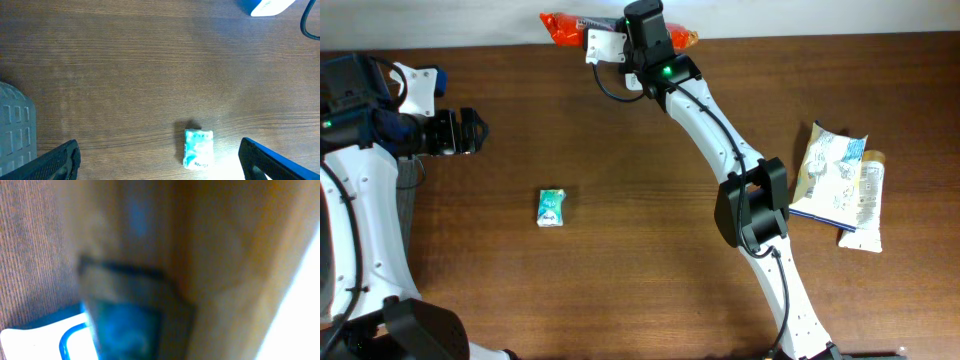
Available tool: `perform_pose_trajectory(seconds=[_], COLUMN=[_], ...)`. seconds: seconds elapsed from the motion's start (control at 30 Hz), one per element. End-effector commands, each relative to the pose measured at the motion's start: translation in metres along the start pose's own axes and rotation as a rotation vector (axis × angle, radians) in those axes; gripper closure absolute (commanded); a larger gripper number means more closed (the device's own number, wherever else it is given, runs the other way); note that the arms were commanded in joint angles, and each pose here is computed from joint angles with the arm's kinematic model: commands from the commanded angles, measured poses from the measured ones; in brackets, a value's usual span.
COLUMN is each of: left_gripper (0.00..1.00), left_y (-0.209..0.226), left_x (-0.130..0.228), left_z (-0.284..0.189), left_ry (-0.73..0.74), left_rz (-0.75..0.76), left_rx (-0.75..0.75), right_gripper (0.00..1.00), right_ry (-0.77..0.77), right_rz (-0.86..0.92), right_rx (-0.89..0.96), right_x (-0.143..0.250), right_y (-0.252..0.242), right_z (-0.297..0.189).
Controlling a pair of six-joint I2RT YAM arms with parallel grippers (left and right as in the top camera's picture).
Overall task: Scan the item barcode
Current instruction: 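Hold the spaghetti pack over the scanner with the right gripper, tilting it, then carry the spaghetti pack right and set it beside the yellow bag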
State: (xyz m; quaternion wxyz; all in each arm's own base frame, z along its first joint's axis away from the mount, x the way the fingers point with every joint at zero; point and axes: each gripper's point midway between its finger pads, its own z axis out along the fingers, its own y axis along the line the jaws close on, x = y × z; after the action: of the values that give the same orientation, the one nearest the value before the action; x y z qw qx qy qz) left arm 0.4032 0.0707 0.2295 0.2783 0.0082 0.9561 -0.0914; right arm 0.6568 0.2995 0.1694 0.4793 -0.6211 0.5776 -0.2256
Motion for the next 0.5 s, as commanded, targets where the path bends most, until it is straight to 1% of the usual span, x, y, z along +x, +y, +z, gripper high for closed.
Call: perform_pose_trajectory(seconds=[0.0, 0.07, 0.1, 0.17, 0.2, 0.23, 0.27, 0.3, 0.37, 0.4, 0.43, 0.47], left_gripper=[0.01, 0.01, 0.01, 0.01, 0.01, 0.01, 0.01, 0.01, 0.01, 0.01, 0.01, 0.01], left_y=[-0.002, -0.002, -0.002, -0.002, -0.002, -0.002, -0.002, -0.002, -0.002, -0.002, -0.002, -0.002], left_x=[-0.002, -0.002, -0.002, -0.002, -0.002, -0.002, -0.002, -0.002, -0.002, -0.002, -0.002, -0.002], left_z=[-0.003, -0.003, -0.003, -0.003, -0.003, -0.003, -0.003, -0.003, -0.003, -0.003, -0.003, -0.003], left_ry=[-0.01, -0.01, -0.01, -0.01, -0.01, -0.01, -0.01, -0.01, -0.01, -0.01, -0.01, -0.01], left_rz=[0.021, 0.021, 0.021, 0.021, 0.021, 0.021, 0.021, 0.021, 0.021, 0.021, 0.021, 0.021], left_rx=[0.008, 0.008, 0.008, 0.008, 0.008, 0.008, 0.008, 0.008, 0.008, 0.008, 0.008, 0.008], right_gripper=[0.96, 0.96, 0.96, 0.96, 0.96, 0.96, 0.96, 0.96, 0.96, 0.96, 0.96, 0.96], right_ry=[-0.017, -0.024, -0.044, -0.042, -0.021, 0.031, 0.103, 0.223, 0.496, 0.579, 0.708, 0.754], right_rz=[0.0, 0.004, 0.057, 0.225, 0.323, 0.465, 0.597, 0.712, 0.894, 0.962, 1.021, 1.011], right_rx=[0.055, 0.039, 0.038, 0.024, -0.011, -0.084, -0.161, -0.279, -0.507, -0.578, -0.649, -0.686], right_x=[-0.015, -0.019, -0.025, -0.026, -0.023, -0.017, -0.007, 0.008, 0.036, 0.041, 0.05, 0.056], right_y=[-0.029, -0.028, -0.041, -0.077, -0.085, -0.083, -0.072, -0.044, 0.024, 0.045, 0.074, 0.089], right_z=[-0.018, -0.022, -0.036, -0.087, -0.113, -0.15, -0.178, -0.207, -0.242, -0.25, -0.258, -0.258])
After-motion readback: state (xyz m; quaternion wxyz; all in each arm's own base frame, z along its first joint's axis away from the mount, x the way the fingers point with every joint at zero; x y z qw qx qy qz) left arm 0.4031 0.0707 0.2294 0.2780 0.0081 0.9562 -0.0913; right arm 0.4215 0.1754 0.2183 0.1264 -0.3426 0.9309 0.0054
